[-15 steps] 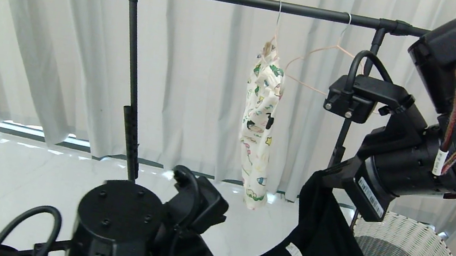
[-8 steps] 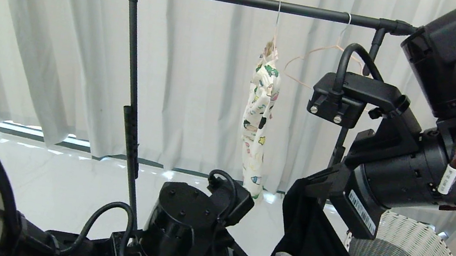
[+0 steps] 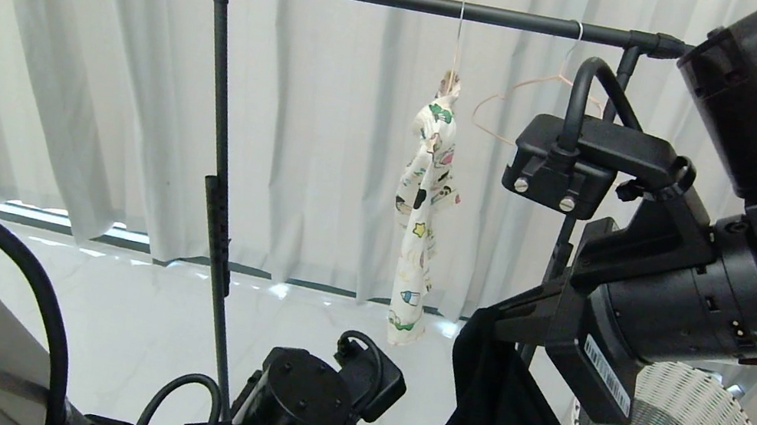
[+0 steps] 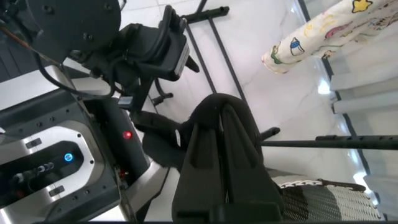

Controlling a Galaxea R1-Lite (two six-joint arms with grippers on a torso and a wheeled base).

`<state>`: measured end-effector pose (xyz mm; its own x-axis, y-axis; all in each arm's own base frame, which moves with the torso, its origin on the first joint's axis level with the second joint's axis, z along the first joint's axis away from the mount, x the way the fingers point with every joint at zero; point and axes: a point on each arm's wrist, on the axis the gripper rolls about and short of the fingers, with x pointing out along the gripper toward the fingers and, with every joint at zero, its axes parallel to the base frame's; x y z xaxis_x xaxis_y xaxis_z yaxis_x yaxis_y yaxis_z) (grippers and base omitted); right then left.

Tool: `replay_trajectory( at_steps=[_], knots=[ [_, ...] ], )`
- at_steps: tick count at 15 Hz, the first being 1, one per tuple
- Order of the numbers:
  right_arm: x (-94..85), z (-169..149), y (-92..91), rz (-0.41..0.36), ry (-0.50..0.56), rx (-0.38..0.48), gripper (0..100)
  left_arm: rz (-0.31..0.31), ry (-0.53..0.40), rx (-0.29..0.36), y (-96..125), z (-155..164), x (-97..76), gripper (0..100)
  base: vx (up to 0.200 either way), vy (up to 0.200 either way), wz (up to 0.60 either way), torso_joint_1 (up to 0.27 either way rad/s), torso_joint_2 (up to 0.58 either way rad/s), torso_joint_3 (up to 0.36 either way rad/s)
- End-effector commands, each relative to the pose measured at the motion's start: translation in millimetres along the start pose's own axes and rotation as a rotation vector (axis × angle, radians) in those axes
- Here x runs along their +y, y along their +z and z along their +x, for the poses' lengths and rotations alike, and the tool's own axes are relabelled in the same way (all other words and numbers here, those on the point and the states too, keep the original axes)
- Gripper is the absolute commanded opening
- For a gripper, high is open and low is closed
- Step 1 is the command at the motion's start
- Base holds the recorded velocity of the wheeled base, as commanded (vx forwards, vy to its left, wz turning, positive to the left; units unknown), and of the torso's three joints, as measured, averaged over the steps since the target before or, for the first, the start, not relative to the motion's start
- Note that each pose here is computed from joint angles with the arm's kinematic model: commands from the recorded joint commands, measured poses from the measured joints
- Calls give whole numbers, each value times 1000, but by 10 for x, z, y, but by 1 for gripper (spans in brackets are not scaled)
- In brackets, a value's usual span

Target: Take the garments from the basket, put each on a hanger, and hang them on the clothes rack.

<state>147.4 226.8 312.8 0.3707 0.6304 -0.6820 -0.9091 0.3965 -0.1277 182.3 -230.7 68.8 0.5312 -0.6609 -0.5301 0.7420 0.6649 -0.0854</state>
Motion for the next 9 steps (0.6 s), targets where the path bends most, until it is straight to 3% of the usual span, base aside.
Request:
replay_trajectory(
  at_steps=[1,2,3,7,9],
  knots=[
    [7,-11,0,-2,2,-3,0,2,-2,-16,-11,0,-2,100,0,0,0,0,0,0],
    [8,-8,-2,-2,2,-1,0,4,-4,-18,-36,10,-4,100,0,0,0,0,0,0],
    [8,-15,-2,-2,0,-3,0,5,-2,-19,-50,11,-2,0,0,0,0,0,0,0],
    [-75,71,-82,65,-28,43,0,14,114,12,-196,-32,24,0,0,0,0,0,0,0],
    [-125,175,-139,148,-62,50,0,41,270,8,-221,-76,77,0,0,0,0,0,0,0]
  ],
)
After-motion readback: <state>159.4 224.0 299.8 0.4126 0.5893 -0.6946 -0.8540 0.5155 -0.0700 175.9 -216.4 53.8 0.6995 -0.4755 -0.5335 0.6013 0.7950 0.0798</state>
